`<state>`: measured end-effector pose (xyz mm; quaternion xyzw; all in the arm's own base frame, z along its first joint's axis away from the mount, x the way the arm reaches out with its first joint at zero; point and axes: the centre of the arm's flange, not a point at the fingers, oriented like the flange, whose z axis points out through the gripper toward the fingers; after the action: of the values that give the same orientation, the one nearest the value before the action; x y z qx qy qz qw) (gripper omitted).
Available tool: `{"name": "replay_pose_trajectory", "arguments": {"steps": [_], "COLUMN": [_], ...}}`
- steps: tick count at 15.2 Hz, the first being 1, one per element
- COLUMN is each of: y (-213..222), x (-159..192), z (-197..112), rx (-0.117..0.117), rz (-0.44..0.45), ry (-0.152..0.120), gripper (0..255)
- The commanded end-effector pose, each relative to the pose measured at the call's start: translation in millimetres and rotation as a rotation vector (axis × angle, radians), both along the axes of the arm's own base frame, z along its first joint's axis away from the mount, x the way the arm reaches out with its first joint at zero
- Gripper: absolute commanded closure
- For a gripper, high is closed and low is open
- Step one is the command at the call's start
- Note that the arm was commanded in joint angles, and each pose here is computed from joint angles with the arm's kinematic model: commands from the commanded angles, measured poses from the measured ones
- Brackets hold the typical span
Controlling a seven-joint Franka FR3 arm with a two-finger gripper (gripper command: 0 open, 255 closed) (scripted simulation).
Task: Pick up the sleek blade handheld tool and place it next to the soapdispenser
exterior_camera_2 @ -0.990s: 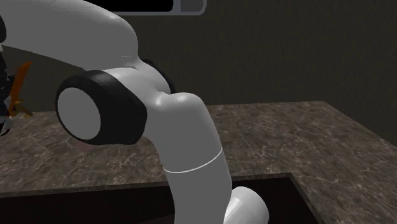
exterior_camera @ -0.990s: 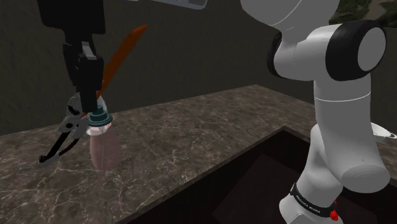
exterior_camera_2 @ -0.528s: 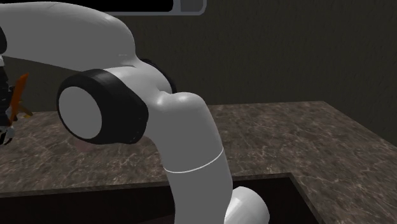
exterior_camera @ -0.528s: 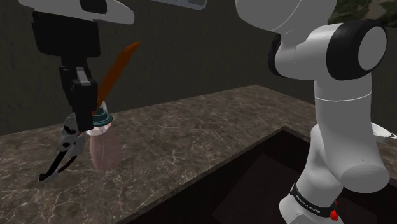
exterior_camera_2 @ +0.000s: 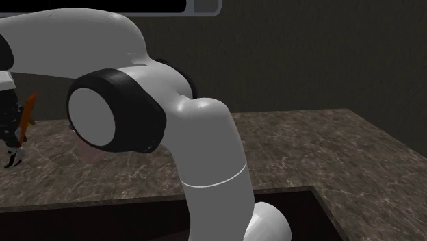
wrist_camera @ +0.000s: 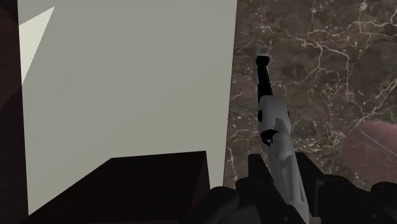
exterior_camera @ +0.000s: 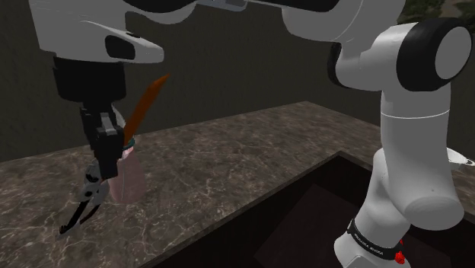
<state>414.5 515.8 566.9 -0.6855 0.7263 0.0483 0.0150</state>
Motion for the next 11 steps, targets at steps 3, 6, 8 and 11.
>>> {"name": "replay_pose_trajectory", "arguments": {"steps": [3,6,8,11], "y": [0.2,0.2,0.2,0.2], "x": [-0.4,-0.4,-0.4,-0.4], "z": [-20.5,-36.3,-46.9,-62.7], "rx": [0.0,0.0,0.0,0.0], "rz": [0.0,0.0,0.0,0.0], "ry": [0.0,0.0,0.0,0.0], "gripper": [255,255,255,255]}}
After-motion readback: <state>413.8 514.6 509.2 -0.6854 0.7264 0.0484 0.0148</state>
